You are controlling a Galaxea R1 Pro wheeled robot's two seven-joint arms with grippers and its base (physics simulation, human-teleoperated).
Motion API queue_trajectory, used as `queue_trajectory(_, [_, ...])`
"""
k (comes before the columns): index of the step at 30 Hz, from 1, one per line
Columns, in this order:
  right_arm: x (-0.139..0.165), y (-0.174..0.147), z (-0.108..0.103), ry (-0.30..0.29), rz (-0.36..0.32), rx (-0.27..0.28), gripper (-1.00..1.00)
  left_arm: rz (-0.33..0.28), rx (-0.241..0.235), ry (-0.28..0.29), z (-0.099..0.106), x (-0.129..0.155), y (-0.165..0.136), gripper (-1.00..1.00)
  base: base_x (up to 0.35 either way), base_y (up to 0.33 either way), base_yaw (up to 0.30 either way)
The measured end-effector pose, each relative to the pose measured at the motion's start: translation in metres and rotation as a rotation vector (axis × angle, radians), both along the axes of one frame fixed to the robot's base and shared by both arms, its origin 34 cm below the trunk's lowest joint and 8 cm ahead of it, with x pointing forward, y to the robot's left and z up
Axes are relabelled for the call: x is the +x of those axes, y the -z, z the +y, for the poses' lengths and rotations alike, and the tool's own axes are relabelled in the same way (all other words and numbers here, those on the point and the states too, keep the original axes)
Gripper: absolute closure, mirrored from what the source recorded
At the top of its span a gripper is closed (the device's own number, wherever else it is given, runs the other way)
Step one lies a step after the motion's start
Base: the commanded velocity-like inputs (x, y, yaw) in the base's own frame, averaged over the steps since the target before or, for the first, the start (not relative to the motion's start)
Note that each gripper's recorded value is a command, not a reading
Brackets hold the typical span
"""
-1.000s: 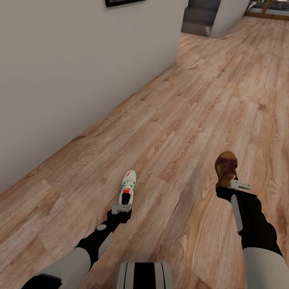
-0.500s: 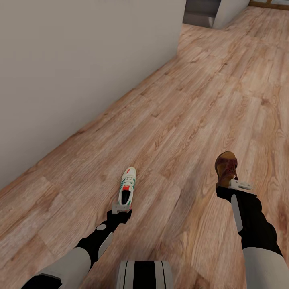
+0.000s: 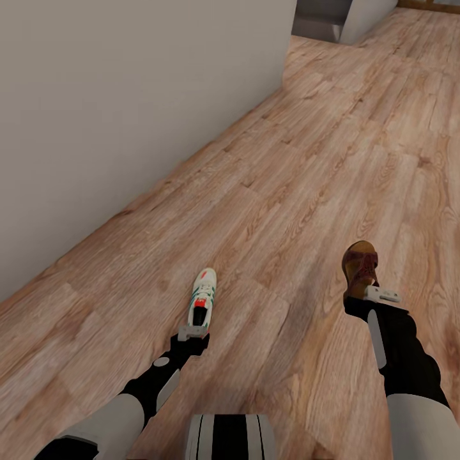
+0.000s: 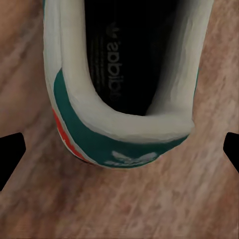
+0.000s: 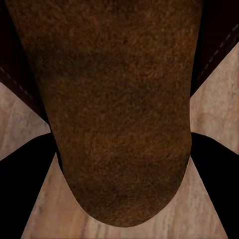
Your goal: Pick up the two gym shoes and the two sandals from the corridor floor and place them onto the hallstand (shoe rack) in the corridor, making sure they are on the rack and not on the floor. Arrange them so the two gym shoes are next to each other and the two sandals are next to each other.
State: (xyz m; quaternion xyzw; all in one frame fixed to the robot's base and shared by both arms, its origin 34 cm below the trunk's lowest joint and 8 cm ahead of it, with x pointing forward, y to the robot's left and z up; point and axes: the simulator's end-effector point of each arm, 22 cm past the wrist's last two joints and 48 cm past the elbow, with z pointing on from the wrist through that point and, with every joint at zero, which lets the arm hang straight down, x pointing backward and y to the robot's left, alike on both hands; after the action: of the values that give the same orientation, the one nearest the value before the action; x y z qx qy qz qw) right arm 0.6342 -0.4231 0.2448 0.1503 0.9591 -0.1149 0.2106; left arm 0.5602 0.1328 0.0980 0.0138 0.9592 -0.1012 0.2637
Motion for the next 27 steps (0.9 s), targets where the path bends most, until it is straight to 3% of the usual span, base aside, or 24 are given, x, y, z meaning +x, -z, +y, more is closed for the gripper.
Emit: queue_trajectory(27, [0.0,0.0002,0.0,0.0,0.0,0.0,1.0,0.0,0.0,0.0,0.0,0.0,0.0001,-1.0,0.013,0.0,0.0])
